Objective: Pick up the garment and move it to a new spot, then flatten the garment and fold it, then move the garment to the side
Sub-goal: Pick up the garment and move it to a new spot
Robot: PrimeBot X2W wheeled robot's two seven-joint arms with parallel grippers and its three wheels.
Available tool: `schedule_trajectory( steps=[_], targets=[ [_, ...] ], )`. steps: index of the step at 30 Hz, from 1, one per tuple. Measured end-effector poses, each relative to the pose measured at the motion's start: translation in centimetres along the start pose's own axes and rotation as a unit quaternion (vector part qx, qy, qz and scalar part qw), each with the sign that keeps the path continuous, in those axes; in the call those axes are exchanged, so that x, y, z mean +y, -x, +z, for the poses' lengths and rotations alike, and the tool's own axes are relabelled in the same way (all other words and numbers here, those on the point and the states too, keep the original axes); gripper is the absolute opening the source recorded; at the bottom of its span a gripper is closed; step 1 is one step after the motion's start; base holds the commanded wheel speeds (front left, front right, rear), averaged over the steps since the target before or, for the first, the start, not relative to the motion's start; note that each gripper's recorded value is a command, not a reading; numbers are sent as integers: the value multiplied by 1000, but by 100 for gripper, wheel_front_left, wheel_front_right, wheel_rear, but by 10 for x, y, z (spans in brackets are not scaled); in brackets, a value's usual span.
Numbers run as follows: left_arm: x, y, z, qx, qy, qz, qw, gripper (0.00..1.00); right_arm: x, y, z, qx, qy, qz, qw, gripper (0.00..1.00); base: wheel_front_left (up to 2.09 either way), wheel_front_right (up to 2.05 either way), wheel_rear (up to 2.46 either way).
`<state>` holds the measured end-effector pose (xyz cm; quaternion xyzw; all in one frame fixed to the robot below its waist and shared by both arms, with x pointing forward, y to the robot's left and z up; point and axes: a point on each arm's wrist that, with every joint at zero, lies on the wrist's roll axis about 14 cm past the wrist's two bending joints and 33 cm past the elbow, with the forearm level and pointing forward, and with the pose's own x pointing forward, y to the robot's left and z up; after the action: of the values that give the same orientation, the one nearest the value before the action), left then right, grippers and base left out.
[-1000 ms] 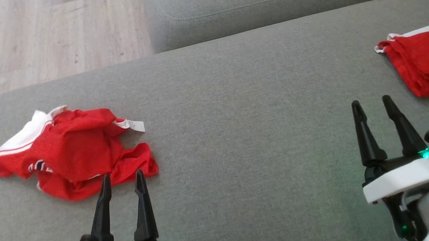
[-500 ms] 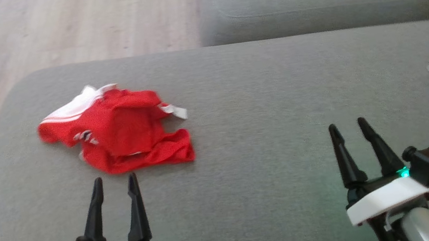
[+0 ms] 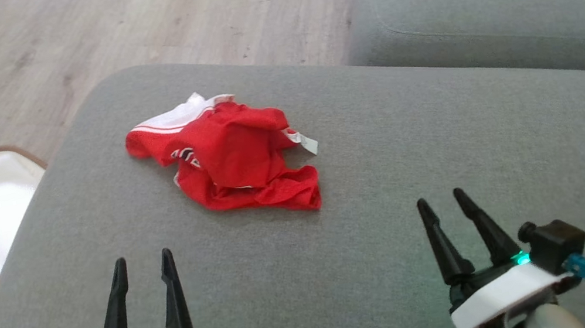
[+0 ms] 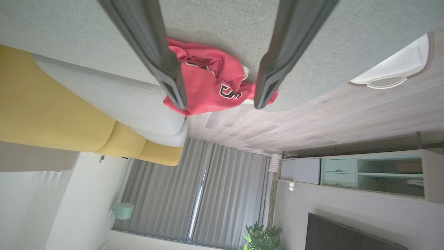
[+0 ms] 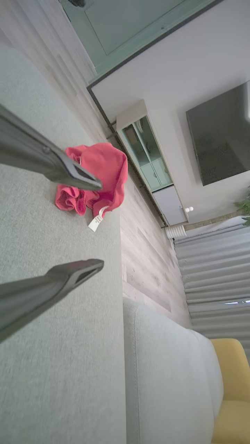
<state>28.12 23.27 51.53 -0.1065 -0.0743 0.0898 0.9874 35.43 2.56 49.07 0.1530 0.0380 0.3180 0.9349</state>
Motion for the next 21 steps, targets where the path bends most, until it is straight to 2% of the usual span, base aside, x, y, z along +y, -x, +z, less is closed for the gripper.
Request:
schedule_trajectory(
  steps=[6, 12, 16, 21],
  targets=[
    [15, 6, 3, -3, -3, 23, 1000, 100, 10, -3, -6, 9, -3, 17, 1000, 100, 0, 0, 0],
    [17, -10, 5, -4, -15, 21, 1000, 100, -5, -4, -11, 14, -10, -2, 1000, 100, 0, 0, 0],
    [6, -34, 14, -16, -31, -4, 999, 100, -17, -5, -13, 14, -11, -17, 1000, 100, 0, 0, 0],
    [-12, -87, 17, 4, -97, -68, 993, 100, -40, -17, -8, 4, -6, -37, 999, 100, 0, 0, 0]
  ],
)
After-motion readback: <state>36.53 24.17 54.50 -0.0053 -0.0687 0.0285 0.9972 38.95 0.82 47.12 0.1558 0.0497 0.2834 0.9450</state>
